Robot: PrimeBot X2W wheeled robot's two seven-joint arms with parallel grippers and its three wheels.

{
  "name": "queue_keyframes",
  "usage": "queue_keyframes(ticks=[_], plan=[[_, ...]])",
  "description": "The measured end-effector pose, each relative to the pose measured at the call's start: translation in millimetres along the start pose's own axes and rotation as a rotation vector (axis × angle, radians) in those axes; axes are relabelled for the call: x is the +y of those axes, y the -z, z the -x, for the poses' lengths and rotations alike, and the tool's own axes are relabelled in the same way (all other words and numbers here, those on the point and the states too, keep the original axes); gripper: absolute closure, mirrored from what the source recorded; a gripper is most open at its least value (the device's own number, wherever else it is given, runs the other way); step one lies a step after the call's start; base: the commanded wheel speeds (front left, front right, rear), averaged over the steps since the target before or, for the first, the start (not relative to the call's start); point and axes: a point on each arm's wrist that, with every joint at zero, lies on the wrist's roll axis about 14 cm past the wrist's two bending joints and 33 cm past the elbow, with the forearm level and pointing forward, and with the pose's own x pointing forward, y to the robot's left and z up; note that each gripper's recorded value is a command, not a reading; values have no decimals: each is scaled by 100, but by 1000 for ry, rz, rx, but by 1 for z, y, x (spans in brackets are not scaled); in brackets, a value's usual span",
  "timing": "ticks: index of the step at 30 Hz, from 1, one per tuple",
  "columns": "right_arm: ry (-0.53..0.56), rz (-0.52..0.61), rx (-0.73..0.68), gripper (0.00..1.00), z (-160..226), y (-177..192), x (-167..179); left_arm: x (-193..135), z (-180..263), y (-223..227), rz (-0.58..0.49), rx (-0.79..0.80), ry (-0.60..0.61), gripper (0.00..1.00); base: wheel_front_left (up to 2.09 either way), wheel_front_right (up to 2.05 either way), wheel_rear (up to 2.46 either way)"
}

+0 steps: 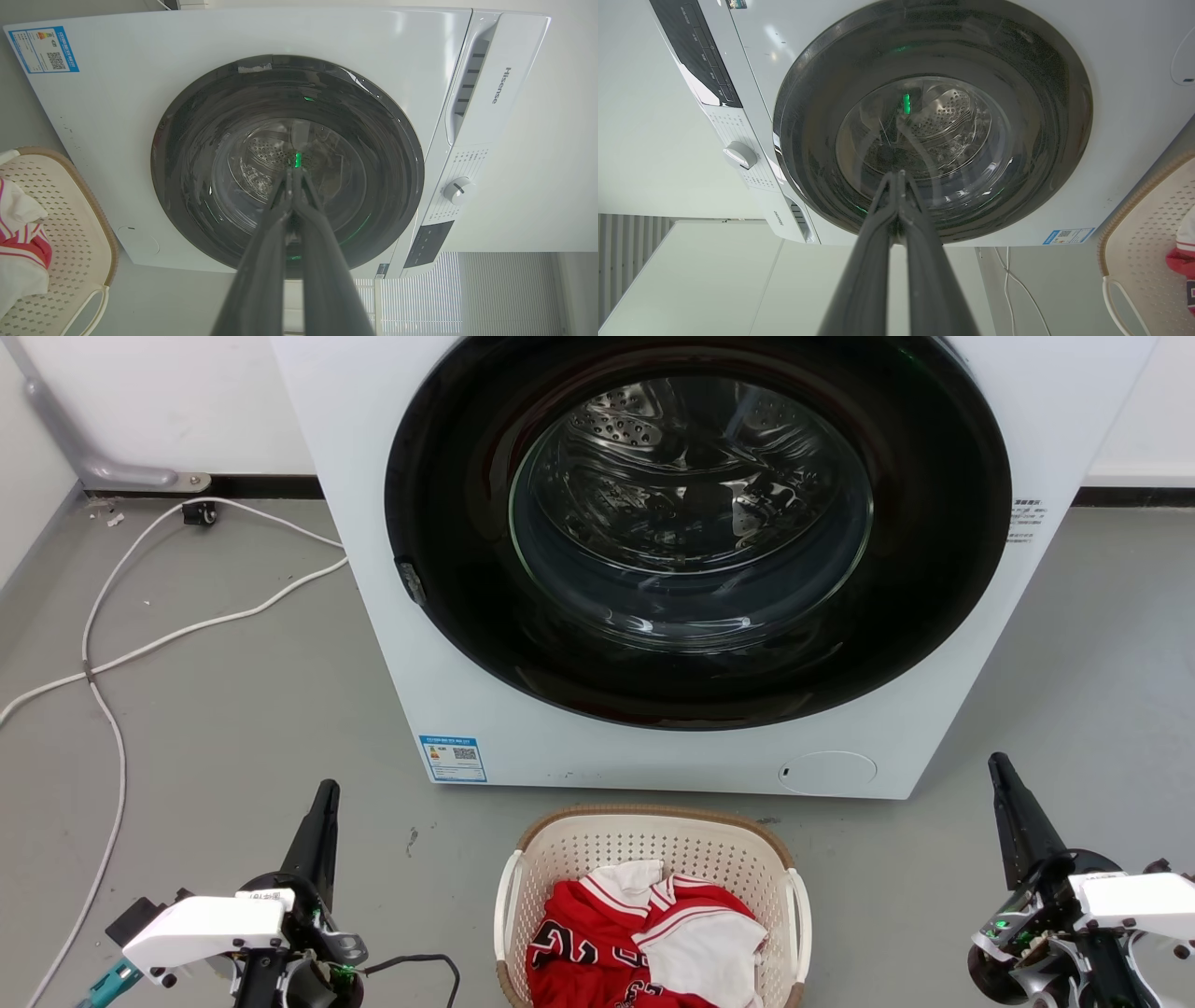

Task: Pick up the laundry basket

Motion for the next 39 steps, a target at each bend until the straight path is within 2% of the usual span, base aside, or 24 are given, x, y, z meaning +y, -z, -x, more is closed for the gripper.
queue_keyframes(ticks=[39], plan=[[0,2,-1,100,0,0,0,0,0,0,1,-1,0,100,0,0,0]])
